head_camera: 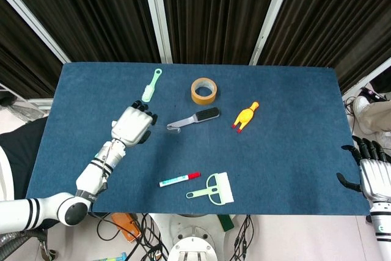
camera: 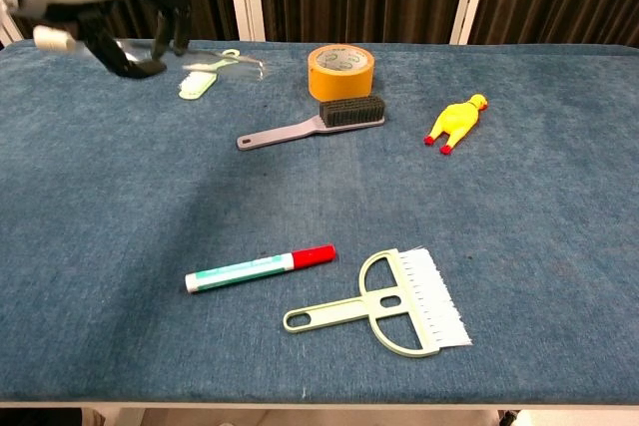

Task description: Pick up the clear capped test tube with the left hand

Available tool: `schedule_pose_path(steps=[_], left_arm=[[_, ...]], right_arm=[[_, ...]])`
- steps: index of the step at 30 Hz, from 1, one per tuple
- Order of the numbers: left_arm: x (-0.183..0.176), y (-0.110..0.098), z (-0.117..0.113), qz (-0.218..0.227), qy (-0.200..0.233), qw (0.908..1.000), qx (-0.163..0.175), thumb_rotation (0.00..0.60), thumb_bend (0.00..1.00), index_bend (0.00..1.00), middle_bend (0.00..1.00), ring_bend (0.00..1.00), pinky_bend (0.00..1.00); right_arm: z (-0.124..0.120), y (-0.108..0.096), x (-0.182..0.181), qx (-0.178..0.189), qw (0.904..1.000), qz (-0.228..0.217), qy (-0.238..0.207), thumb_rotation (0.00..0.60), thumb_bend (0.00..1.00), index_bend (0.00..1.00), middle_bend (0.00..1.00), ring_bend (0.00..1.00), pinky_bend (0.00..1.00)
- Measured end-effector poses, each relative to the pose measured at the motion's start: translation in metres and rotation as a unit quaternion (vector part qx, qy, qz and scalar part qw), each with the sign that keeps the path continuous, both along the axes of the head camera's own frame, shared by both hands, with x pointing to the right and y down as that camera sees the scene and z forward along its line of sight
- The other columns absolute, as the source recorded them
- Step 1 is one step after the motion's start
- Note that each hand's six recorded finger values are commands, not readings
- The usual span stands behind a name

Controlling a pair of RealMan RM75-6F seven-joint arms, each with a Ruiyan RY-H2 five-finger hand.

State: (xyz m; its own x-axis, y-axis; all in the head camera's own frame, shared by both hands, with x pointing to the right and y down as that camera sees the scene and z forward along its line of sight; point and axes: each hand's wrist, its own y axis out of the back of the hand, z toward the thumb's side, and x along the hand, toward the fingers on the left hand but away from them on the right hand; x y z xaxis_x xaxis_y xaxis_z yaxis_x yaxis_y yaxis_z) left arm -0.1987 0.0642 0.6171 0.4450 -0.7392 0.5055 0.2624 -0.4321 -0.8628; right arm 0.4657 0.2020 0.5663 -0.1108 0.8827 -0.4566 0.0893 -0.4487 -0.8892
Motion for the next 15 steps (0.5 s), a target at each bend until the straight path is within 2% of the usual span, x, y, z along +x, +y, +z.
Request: schedule_pose_path(steps=[7, 15], left_arm=[[0.012, -0.012, -0.035, 0.057, -0.054, 0.9946, 0.068, 0.600, 0.50, 0.53, 0.55, 0.27, 0.23], [0.025, -0.029, -0.075, 0.081, -0.089, 0.9855, 0.120, 0.600, 0.50, 0.53, 0.55, 0.28, 0.25]], right_arm=[[0.000, 0.000, 0.000, 0.001, 1.0000, -0.002, 0.006, 0.600, 0.36, 0.33, 0.14, 0.11, 0.07], [-0.001, 0.000, 0.000, 0.003, 1.0000, 0.000, 0.002, 0.600, 0.36, 0.33, 0.14, 0.11, 0.07]])
